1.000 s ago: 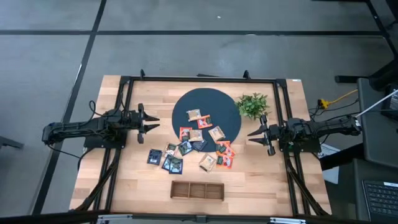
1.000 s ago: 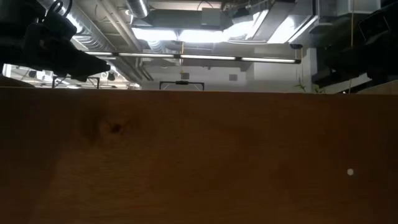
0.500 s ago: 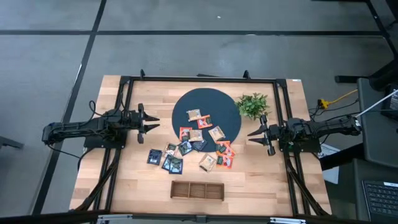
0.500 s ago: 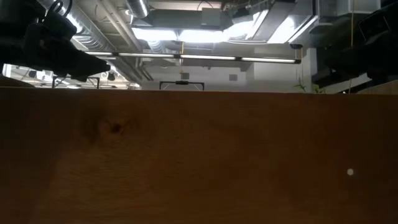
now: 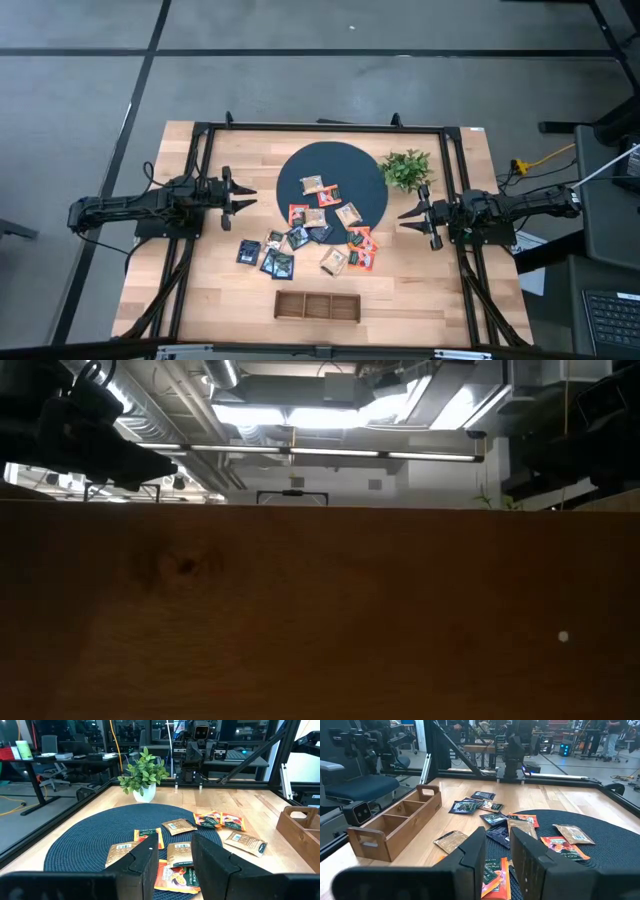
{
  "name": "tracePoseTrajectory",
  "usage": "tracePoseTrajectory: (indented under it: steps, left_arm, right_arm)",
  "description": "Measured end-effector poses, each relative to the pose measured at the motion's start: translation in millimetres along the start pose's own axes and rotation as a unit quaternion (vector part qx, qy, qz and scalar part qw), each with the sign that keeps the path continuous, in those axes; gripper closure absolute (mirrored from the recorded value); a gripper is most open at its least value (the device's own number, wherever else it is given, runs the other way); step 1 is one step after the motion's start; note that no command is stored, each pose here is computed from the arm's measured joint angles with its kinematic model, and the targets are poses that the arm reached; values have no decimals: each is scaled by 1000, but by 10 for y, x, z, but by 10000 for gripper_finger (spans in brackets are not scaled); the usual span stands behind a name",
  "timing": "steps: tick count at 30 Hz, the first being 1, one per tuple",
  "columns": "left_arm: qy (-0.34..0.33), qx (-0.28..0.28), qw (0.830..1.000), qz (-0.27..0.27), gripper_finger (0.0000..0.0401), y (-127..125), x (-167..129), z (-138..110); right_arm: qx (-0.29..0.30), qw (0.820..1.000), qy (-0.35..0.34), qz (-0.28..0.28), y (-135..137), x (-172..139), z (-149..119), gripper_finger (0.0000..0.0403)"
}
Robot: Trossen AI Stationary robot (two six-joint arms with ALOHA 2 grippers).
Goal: Pick & Place Tea
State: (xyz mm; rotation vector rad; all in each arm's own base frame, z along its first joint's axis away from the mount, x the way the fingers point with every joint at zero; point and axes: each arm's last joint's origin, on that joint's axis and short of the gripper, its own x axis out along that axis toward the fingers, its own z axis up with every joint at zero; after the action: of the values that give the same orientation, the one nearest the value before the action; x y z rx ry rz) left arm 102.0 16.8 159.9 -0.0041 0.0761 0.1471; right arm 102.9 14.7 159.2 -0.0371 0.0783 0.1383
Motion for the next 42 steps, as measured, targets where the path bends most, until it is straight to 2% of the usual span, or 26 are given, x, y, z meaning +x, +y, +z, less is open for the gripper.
tracePoseTrajectory:
  steps: [3, 6, 11, 18, 26, 31, 36, 42]
  left_arm:
    - [0, 0, 1000, 0, 287, 0, 0, 0]
    - [0, 0, 1000, 0, 287, 0, 0, 0]
    - [0, 0, 1000, 0, 287, 0, 0, 0]
    - [0, 0, 1000, 0, 287, 0, 0, 0]
    - [0, 0, 1000, 0, 287, 0, 0, 1]
    - [0, 0, 1000, 0, 287, 0, 0, 0]
    - [0, 0, 1000, 0, 287, 0, 0, 1]
    - [-7, -6, 1000, 1, 287, 1, 0, 14]
  right_arm:
    - [8, 1000, 0, 0, 0, 0, 1, 311]
    - [96, 995, 0, 6, 3, 0, 0, 311]
    - [279, 960, 3, 13, 8, 0, 1, 311]
    - [385, 921, -32, -46, -32, -3, 26, 311]
    - [393, 909, -70, -122, -81, -13, 39, 311]
    - [394, 907, -75, -130, -86, -14, 41, 311]
    - [414, 891, -112, -151, -107, -23, 84, 311]
    - [365, 911, -159, -112, -97, -33, 220, 311]
